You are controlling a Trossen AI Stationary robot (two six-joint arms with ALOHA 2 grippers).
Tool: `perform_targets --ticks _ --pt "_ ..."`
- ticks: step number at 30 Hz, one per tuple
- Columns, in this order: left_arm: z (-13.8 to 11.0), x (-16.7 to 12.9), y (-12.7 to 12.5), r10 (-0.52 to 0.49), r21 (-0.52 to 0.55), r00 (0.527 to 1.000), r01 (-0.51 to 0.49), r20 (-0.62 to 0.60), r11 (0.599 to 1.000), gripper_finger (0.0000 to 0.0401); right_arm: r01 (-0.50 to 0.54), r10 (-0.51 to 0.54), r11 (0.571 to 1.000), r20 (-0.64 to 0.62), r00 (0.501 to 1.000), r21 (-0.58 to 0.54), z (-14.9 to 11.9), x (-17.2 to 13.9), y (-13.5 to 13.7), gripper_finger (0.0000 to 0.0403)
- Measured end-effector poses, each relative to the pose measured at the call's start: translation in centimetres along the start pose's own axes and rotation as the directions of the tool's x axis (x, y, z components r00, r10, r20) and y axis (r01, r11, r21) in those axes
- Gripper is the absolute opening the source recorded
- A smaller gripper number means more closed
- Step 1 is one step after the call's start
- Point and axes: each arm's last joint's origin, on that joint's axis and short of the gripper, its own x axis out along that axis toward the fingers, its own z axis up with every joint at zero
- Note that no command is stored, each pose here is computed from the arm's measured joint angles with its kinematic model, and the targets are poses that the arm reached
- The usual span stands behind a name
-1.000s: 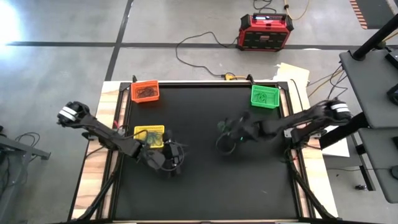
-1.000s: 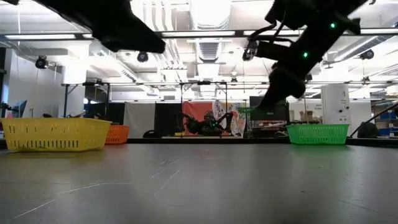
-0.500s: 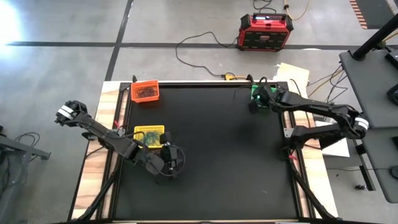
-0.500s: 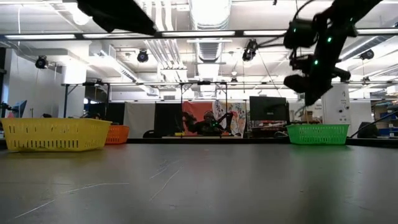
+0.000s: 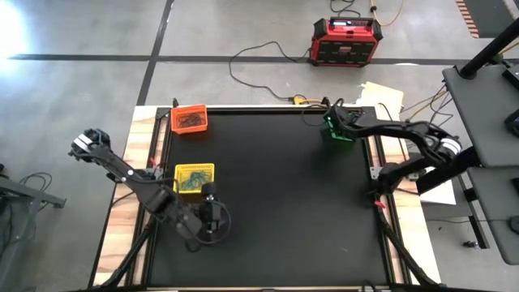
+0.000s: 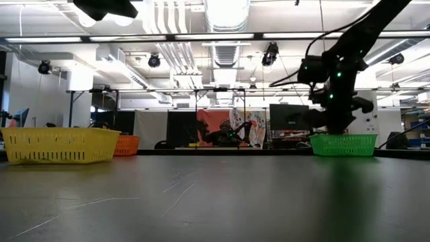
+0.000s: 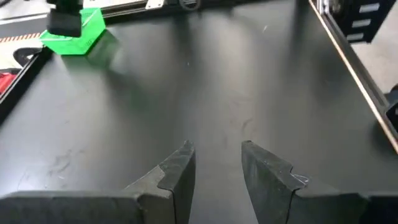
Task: Sort rubber bands into baskets
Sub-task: Put the green rubber band into the green bin, then return to Home Position
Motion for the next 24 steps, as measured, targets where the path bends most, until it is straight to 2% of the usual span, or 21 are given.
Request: perform_targets --ticks 8,12,15,17,19,21,23,24 --pt "-0.1 -0.4 0.3 0.04 -0.027 0.999 -0.039 0.022 0.999 0.0115 0.002 -0.003 0.999 -0.001 1.0 -0.04 0.1 0.2 0.0 0.0151" --pt "-0.7 -0.7 0.8 0.135 -0.059 0.99 -0.133 0.038 0.989 0.0115 -0.027 0.031 0.999 0.097 0.995 -0.036 0.4 -2.2 0.0 0.02" --pt "-1.7 -1.1 1.4 0.14 -0.077 0.989 -0.136 0.043 0.988 0.0115 -0.062 0.073 0.996 0.197 0.978 -0.06 0.1 -4.8 0.2 0.0226" --pt "-2.4 -1.8 2.2 0.132 -0.142 0.989 -0.122 0.064 0.982 0.0115 -0.115 0.135 0.989 0.267 0.954 -0.092 -0.4 -6.7 0.7 0.024" --pt "-3.4 -2.7 3.1 0.114 -0.191 0.988 -0.092 0.107 0.977 0.0115 -0.2 0.237 0.969 0.334 0.912 -0.143 -1.3 -8.5 1.6 0.0252" --pt "-4.8 -3.5 4.2 0.081 -0.212 0.986 -0.048 0.148 0.976 0.0115 -0.322 0.373 0.927 0.403 0.836 -0.19 -2.8 -10.0 2.8 0.0261" --pt "-6.0 -4.2 5.1 0.042 -0.213 0.977 0.004 0.21 0.977 0.0115 -0.459 0.527 0.849 0.458 0.716 -0.26 -4.6 -11.0 4.1 0.0267" --pt "-6.6 -4.6 5.5 0.033 -0.213 0.969 0.021 0.245 0.977 0.0115 -0.525 0.607 0.793 0.481 0.633 -0.309 -5.5 -11.4 4.8 0.0269"
